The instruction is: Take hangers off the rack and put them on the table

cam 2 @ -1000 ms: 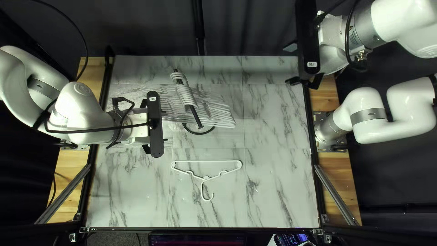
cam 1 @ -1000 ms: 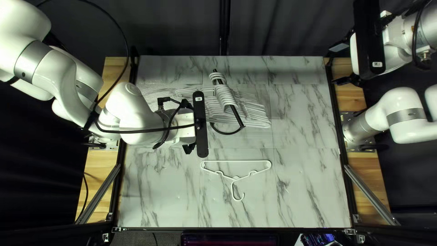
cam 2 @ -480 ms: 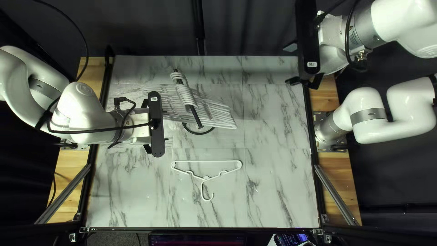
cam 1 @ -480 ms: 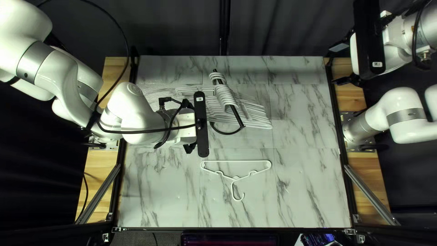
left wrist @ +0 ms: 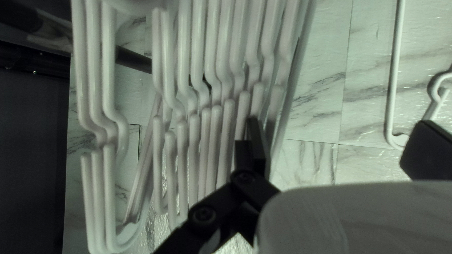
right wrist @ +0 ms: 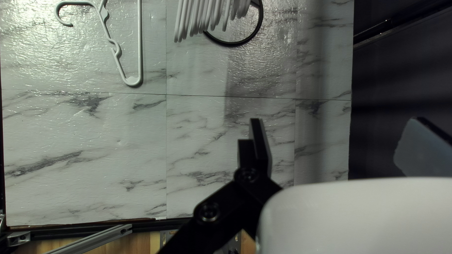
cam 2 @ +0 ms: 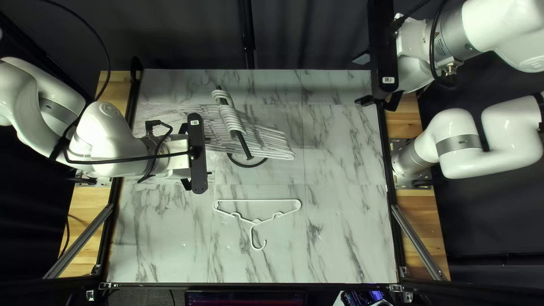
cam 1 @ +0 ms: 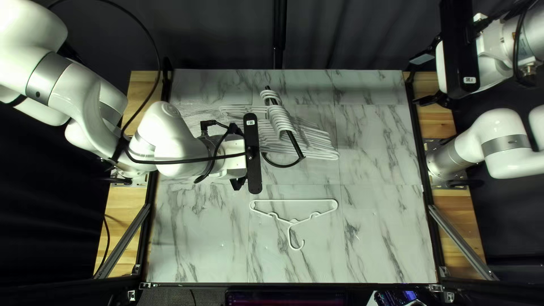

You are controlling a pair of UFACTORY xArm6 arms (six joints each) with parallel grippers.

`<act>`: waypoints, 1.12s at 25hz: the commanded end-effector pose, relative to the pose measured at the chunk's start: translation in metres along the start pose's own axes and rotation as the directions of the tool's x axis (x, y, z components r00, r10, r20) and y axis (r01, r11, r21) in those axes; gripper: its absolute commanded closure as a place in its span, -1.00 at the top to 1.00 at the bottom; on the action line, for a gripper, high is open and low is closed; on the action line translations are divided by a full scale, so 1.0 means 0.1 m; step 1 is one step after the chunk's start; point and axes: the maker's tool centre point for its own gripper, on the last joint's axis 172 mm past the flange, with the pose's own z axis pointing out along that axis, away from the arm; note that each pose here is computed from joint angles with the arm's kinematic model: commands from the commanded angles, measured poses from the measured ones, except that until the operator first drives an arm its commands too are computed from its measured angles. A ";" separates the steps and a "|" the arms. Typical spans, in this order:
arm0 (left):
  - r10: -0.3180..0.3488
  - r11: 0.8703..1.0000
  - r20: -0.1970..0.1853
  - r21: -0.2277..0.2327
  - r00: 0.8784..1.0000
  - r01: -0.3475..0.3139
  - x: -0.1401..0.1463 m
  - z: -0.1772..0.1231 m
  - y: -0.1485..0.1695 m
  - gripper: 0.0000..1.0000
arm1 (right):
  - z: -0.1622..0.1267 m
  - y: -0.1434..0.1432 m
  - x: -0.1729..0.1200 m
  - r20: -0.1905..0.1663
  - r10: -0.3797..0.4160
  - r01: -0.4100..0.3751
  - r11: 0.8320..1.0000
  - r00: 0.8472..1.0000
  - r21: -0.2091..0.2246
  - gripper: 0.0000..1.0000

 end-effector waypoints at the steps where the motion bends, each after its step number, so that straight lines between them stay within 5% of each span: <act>1: 0.000 1.000 -0.003 -0.005 1.000 0.000 0.02 0.01 0.03 1.00 | 0.00 0.00 0.00 0.000 0.000 0.000 1.000 1.000 0.000 1.00; 28: 0.008 1.000 -0.014 -0.015 1.000 -0.009 0.06 -0.05 0.18 1.00 | 0.00 0.00 0.00 0.000 0.000 0.000 1.000 1.000 0.000 1.00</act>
